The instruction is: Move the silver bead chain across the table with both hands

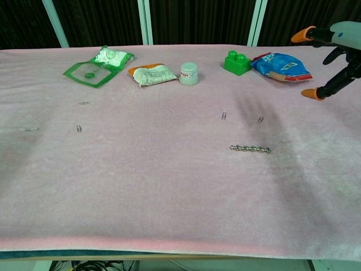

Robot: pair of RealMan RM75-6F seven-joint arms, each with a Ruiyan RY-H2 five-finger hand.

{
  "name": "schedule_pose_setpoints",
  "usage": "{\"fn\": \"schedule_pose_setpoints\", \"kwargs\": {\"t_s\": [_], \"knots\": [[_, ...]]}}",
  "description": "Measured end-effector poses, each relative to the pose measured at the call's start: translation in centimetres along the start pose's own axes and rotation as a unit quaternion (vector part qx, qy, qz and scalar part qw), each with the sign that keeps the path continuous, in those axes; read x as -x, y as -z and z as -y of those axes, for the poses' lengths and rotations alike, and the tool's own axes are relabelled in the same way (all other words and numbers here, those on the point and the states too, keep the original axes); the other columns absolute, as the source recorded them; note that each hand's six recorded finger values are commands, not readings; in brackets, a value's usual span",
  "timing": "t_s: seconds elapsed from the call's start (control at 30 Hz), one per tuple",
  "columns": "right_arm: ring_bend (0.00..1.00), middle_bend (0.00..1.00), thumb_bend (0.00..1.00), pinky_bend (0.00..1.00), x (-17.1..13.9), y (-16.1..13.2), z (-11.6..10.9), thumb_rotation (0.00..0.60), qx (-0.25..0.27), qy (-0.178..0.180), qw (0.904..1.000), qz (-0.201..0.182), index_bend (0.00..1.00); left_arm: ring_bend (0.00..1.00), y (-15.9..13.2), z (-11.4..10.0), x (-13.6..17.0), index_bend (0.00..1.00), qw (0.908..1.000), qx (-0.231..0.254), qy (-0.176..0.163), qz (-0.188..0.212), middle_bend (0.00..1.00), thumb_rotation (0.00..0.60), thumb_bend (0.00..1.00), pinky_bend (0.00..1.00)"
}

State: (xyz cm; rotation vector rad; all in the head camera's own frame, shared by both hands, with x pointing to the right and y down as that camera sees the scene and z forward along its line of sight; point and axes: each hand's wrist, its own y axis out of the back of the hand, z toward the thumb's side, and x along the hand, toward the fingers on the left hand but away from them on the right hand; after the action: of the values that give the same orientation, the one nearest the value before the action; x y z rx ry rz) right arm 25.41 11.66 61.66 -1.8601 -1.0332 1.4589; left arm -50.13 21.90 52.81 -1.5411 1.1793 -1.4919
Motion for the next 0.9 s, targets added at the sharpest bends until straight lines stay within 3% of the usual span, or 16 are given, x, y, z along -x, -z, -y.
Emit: {"fn": "schedule_pose_setpoints", "kwargs": {"t_s": [0.53, 0.9], "knots": [[0.04, 0.0, 0.2, 0.18, 0.0, -0.9, 2.4, 0.6, 0.004, -0.036, 0.9994, 0.001, 0.05, 0.0, -0.2, 0.1, 0.2, 0.05, 1.0, -0.003, 0.001, 0.001, 0.02, 0.6, 0.26, 0.0], [0.04, 0.0, 0.2, 0.18, 0.6, -1.3, 3.2, 0.6, -0.003, -0.041, 0.9991, 0.008, 0.06, 0.0, 0.0, 0.1, -0.1, 0.05, 1.0, 0.0, 0.003, -0.001, 0.02, 0.6, 0.26, 0.0]]}}
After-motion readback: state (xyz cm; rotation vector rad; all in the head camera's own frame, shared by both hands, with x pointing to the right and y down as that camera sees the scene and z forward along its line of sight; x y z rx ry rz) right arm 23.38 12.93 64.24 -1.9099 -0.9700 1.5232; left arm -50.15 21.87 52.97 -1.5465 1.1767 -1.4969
